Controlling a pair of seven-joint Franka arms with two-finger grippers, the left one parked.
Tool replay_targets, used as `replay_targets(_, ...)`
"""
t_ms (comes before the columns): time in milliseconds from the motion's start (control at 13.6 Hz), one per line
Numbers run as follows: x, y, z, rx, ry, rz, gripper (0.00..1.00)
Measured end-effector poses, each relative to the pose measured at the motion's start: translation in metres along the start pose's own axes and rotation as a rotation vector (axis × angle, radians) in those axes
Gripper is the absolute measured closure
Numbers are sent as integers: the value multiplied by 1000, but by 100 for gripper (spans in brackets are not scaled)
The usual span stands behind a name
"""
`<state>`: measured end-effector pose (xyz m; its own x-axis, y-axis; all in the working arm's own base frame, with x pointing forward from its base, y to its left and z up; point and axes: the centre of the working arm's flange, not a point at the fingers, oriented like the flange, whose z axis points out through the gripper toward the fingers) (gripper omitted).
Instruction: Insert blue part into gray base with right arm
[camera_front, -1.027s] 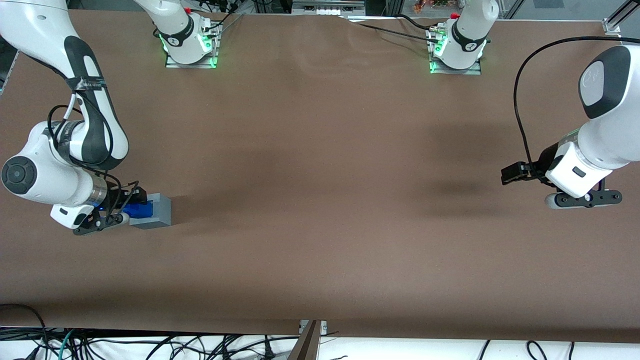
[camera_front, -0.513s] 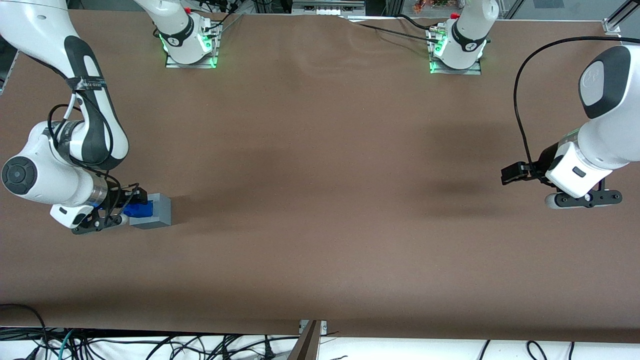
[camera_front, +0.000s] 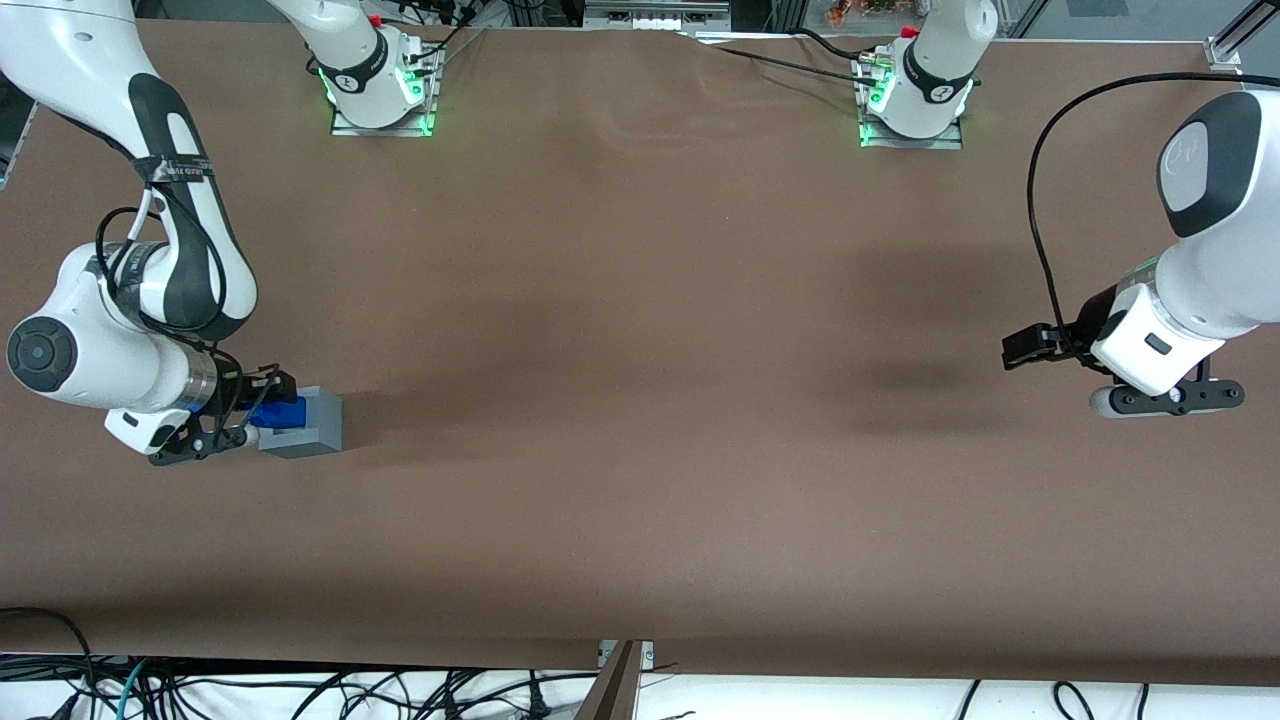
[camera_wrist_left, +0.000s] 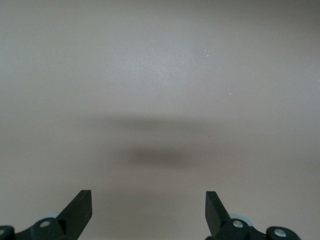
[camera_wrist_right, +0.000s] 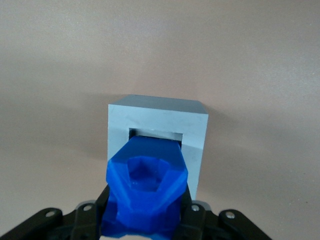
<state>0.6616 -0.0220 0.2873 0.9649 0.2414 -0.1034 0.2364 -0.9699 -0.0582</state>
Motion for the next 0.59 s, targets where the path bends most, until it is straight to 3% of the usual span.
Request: replay_targets(587, 6, 2, 8, -26, 27, -14, 48)
